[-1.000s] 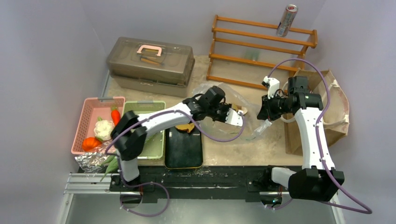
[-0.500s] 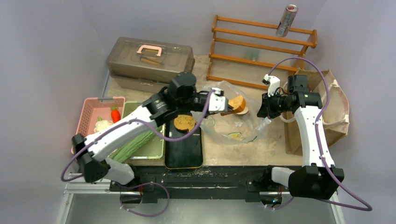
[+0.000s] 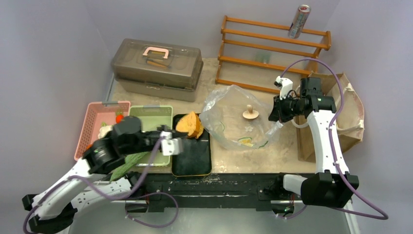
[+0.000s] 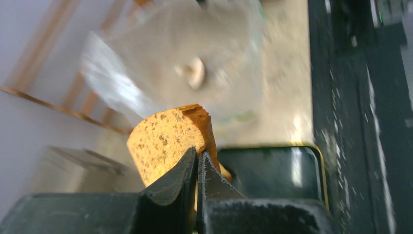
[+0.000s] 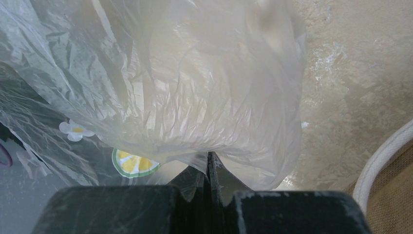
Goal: Untie the knot of the grocery bags and take out the mixed food
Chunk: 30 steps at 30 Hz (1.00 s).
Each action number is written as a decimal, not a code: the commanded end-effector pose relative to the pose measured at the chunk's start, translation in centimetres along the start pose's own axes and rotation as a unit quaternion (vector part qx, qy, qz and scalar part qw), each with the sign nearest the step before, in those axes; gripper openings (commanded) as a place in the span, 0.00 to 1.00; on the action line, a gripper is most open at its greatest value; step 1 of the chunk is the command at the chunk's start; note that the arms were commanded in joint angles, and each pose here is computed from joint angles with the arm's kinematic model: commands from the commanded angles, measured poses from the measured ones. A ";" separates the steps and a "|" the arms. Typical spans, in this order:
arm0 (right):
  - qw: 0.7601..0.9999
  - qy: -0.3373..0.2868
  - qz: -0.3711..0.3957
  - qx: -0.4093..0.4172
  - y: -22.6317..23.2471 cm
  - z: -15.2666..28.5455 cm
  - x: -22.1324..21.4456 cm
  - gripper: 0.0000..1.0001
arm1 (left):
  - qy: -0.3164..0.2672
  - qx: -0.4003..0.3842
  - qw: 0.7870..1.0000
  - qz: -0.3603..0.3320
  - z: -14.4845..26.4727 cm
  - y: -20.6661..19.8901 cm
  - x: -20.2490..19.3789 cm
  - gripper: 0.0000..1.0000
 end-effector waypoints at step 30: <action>1.000 -0.014 0.026 0.007 0.7 1.7 1.1 0.00 | 0.224 -0.241 0.944 -0.029 -4.8 -8.9 -19.5 0.77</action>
Point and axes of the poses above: each gripper's point midway between its finger pads, its own z axis back along the fingers, its own y axis along the line the jaws close on, x = y × z, the point moved 3 cm from there along z, back along the fingers, and after that the axes turned 9 degrees about z, right-handed, at the moved point
